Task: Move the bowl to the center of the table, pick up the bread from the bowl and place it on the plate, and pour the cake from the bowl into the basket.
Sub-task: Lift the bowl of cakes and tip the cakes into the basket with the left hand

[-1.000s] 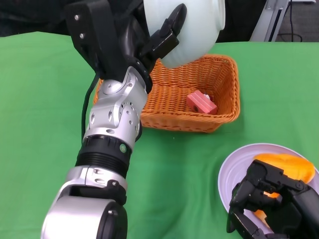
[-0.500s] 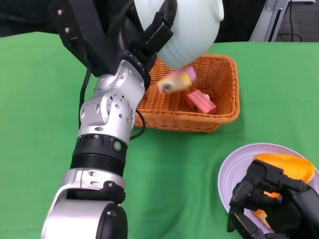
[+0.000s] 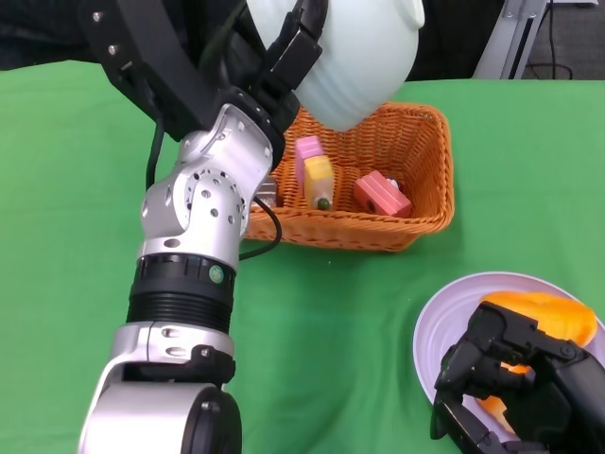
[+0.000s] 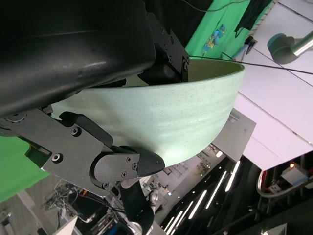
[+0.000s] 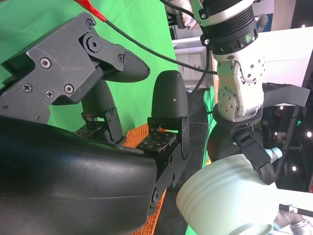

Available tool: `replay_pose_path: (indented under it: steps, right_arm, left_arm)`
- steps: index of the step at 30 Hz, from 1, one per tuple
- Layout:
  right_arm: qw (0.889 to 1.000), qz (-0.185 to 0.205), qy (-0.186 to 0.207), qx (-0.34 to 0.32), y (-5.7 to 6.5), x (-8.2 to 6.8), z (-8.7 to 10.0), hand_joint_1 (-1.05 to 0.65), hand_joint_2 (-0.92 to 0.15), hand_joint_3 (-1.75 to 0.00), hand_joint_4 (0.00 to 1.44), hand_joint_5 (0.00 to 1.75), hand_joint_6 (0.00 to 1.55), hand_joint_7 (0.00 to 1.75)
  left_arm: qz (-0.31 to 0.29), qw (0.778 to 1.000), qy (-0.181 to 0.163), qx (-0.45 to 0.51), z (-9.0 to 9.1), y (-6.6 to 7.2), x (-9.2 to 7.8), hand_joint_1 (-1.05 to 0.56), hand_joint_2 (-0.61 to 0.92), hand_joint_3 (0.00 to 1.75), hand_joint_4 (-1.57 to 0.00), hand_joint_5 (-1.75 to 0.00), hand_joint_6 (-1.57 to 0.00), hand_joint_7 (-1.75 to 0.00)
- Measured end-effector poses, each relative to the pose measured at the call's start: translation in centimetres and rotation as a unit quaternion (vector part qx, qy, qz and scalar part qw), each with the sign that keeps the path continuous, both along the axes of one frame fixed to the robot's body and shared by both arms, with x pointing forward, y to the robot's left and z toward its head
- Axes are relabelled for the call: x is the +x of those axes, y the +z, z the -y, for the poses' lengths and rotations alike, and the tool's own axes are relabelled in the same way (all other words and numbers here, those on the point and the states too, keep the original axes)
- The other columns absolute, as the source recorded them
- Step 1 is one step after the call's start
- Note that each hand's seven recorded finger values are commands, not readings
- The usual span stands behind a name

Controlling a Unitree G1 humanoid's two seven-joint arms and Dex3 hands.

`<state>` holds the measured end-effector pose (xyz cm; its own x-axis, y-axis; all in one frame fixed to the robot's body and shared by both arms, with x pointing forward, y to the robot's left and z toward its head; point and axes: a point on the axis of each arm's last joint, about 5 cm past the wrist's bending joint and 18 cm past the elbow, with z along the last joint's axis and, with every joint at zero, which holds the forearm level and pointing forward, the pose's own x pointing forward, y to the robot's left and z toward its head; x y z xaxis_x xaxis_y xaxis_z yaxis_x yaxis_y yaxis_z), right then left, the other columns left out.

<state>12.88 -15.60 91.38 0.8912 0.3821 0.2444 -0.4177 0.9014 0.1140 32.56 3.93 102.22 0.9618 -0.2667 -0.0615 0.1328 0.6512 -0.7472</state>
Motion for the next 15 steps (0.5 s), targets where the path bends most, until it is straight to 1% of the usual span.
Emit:
replay_pose_path:
  steps: [4, 9, 12, 14, 15]
  right_arm:
    - [1.000, 0.001, 0.000, 0.000, 0.01, 0.00, 0.01, -0.16, -0.48, -1.00, 0.69, 1.63, 0.58, 1.45]
    - [1.000, 0.001, 0.000, 0.001, 0.01, 0.01, 0.01, -0.15, -0.47, -1.00, 0.70, 1.64, 0.58, 1.45]
    - [1.000, 0.001, 0.000, 0.000, 0.01, 0.01, 0.01, -0.15, -0.47, -1.00, 0.69, 1.64, 0.58, 1.46]
    - [1.000, 0.001, 0.000, 0.000, 0.01, 0.01, 0.00, -0.16, -0.47, -1.00, 0.69, 1.64, 0.58, 1.46]
    - [1.000, 0.001, -0.001, 0.000, 0.01, 0.01, 0.00, -0.16, -0.47, -1.00, 0.69, 1.64, 0.57, 1.46]
  left_arm:
    - [-0.018, 1.000, -0.001, -0.011, -0.08, -0.01, 0.00, -0.14, 0.88, 0.68, -0.80, -1.75, -0.64, -1.68]
    - [-0.024, 1.000, -0.001, -0.015, -0.09, 0.03, -0.02, -0.14, 0.87, 0.70, -0.78, -1.75, -0.62, -1.70]
    - [0.002, 1.000, -0.004, 0.009, 0.29, 0.25, -0.20, -0.14, 0.86, 0.70, -0.77, -1.75, -0.60, -1.72]
    - [0.031, 0.999, -0.012, 0.025, 0.53, 0.39, -0.40, -0.14, 0.85, 0.72, -0.76, -1.75, -0.60, -1.71]
    - [0.046, 0.998, -0.016, 0.036, 0.62, 0.40, -0.49, -0.15, 0.85, 0.71, -0.75, -1.75, -0.60, -1.68]
